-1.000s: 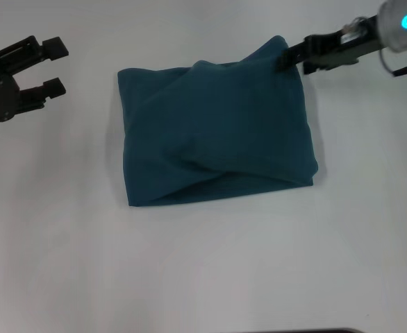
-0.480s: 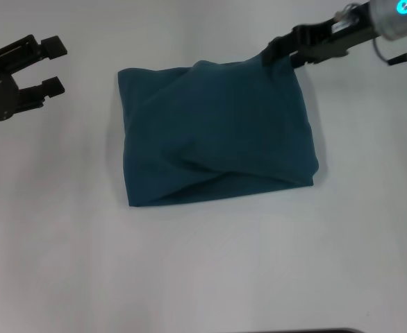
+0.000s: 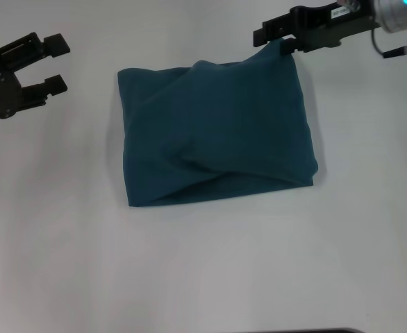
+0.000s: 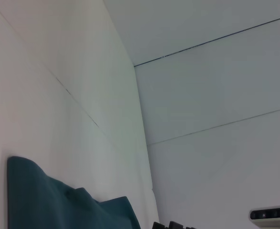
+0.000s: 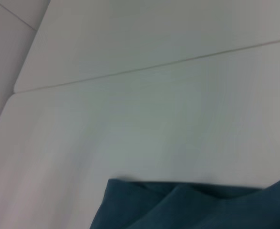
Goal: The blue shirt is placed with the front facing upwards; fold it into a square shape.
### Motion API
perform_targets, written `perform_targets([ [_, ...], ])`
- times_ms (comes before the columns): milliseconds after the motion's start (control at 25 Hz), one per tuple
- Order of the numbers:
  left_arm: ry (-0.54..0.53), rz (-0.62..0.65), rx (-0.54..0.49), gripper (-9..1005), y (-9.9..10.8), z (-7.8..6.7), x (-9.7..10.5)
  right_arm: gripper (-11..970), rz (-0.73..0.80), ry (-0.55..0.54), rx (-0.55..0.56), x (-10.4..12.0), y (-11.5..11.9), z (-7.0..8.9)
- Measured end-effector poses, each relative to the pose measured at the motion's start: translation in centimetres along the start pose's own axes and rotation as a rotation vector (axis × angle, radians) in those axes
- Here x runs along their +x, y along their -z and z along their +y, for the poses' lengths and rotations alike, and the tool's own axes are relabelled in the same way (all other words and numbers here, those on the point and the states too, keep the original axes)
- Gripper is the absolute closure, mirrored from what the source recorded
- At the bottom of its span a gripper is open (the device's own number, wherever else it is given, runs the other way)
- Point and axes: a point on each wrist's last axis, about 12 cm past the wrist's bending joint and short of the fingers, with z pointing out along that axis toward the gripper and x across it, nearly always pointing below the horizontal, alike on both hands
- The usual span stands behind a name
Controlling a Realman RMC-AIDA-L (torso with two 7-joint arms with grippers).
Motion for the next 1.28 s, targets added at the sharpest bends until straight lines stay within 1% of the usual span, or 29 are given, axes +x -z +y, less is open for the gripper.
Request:
perform_targets([
  [80,0.001,0.0,0.0,75,0.0,0.0,0.0,214,0.0,-0.005,0.002,0.5,-0.9,-0.1],
  [200,0.003,0.0,0.001,75,0.0,0.1,0.1,210,0.025,0.008,0.055,1.3,-2.3,-0.4],
  [280,0.003,0.0,0.001,75,0.0,0.1,0.1,208,0.027,0.025,0.109,1.4,-2.7,-0.8],
  [360,0.004,0.0,0.001,75,0.0,0.1,0.2,205,0.023,0.025,0.136,1.3,-2.7,-1.1],
  [440,0.005,0.001,0.001,75,0.1,0.1,0.2,203,0.014,0.022,0.128,1.0,-2.0,-1.1],
  [520,0.005,0.002,0.003,75,0.1,0.1,0.2,200,-0.002,0.029,0.103,0.2,-0.8,-0.8],
  [680,0.002,0.005,0.006,75,0.0,0.0,0.1,195,-0.051,0.05,0.032,-1.7,3.0,-0.1],
  [840,-0.001,0.005,0.005,75,0.1,-0.1,0.0,190,-0.068,0.044,-0.013,-2.2,5.3,-0.5],
  [960,0.001,0.003,0.002,75,0.3,-0.1,-0.1,186,-0.069,0.036,-0.045,-1.5,6.0,-1.0],
  [1080,0.004,0.01,-0.002,75,0.5,-0.1,-0.1,182,-0.044,0.024,-0.065,-0.7,5.9,-1.3],
  [1160,0.004,0.033,-0.006,75,0.5,-0.1,0.0,180,0.003,0.021,-0.088,0.0,5.8,-1.2],
  [1280,0.002,0.113,-0.011,75,0.2,-0.4,0.3,176,0.092,0.023,-0.141,0.9,5.7,-0.6],
])
